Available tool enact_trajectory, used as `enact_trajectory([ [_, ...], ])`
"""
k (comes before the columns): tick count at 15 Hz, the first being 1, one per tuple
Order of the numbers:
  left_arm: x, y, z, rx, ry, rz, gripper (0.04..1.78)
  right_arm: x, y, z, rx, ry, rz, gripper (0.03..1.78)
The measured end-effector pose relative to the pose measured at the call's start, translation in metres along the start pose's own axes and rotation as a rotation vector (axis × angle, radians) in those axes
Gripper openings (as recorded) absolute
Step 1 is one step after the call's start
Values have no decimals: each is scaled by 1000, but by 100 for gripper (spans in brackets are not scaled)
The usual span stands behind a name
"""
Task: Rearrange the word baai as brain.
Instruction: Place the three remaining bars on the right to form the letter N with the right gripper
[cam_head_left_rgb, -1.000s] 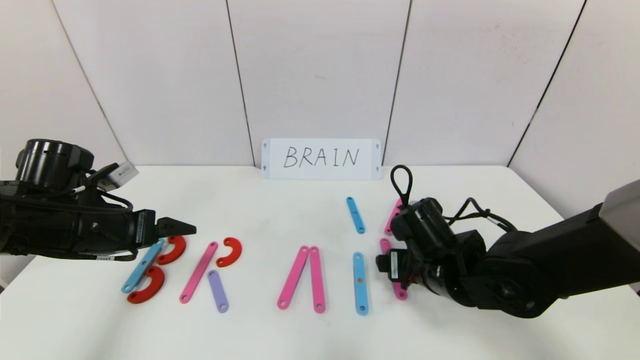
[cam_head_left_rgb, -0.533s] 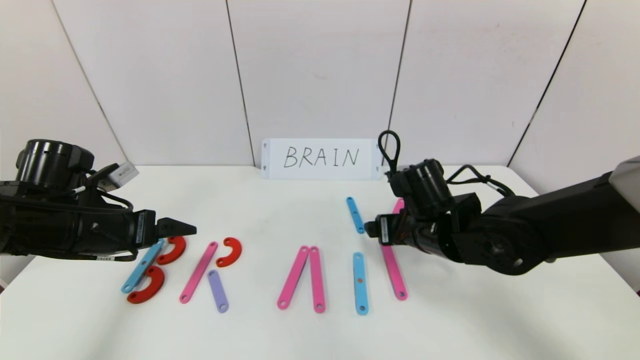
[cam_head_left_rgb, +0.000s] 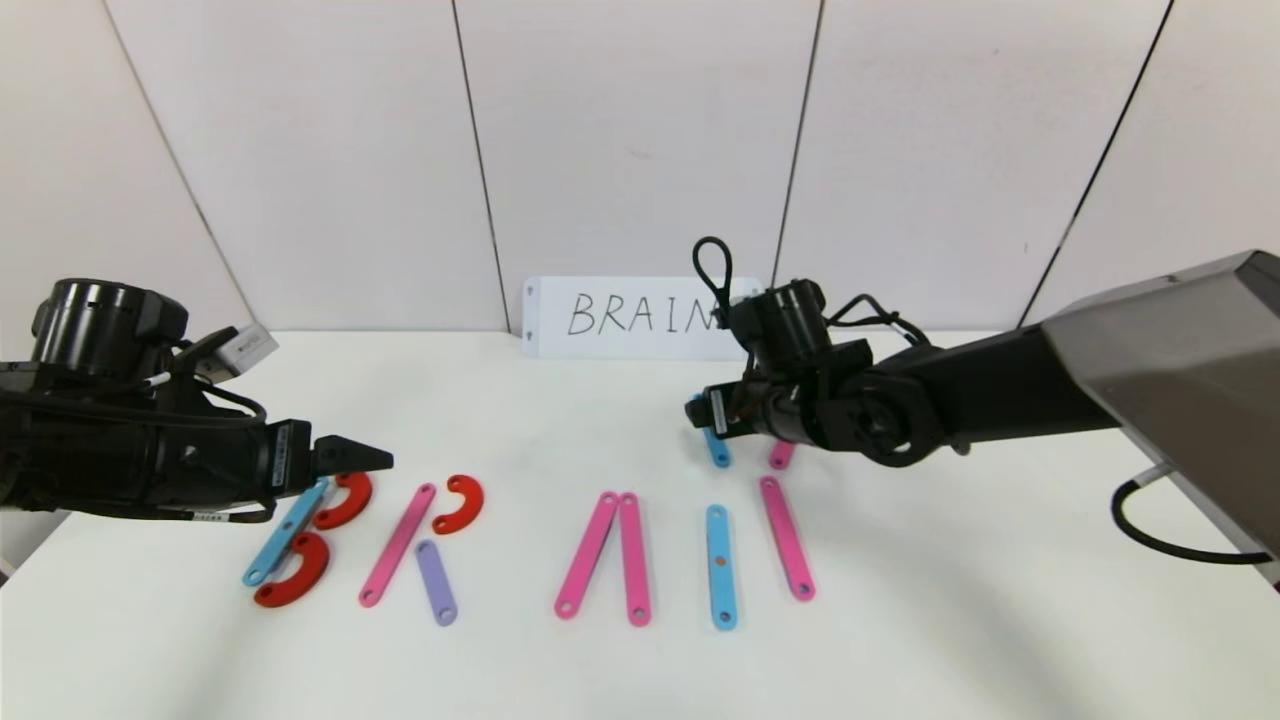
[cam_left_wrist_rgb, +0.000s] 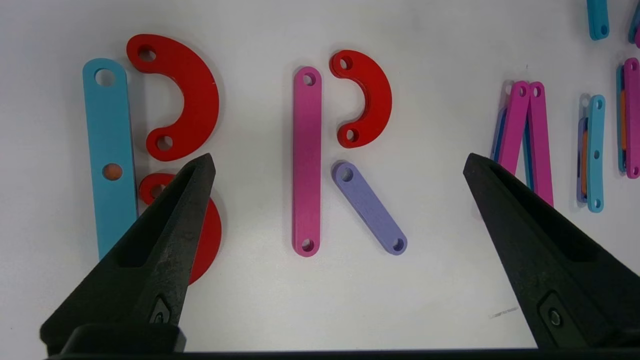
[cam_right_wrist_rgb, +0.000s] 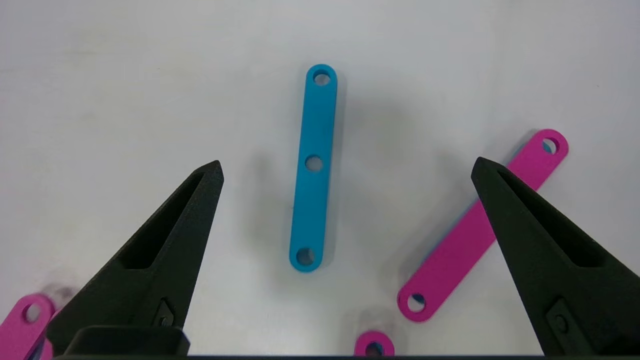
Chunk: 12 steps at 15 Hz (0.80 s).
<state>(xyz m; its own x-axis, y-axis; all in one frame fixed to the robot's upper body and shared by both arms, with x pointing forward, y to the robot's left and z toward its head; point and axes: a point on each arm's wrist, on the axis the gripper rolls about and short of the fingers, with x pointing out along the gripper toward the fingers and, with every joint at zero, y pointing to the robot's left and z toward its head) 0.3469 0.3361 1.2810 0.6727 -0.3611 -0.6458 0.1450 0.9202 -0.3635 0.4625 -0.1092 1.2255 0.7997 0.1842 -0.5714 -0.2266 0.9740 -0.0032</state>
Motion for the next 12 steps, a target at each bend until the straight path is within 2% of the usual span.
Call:
enact_trajectory([
  [8, 2, 1, 0, -2, 7, -1, 174, 49, 4, -9, 2, 23, 9, 173],
  [10, 2, 1, 0, -3, 7, -1, 174, 54, 5, -12, 3, 25, 10, 161],
  [12, 2, 1, 0, -3, 7, 1, 174, 56, 5, -14, 3, 32, 8, 140],
])
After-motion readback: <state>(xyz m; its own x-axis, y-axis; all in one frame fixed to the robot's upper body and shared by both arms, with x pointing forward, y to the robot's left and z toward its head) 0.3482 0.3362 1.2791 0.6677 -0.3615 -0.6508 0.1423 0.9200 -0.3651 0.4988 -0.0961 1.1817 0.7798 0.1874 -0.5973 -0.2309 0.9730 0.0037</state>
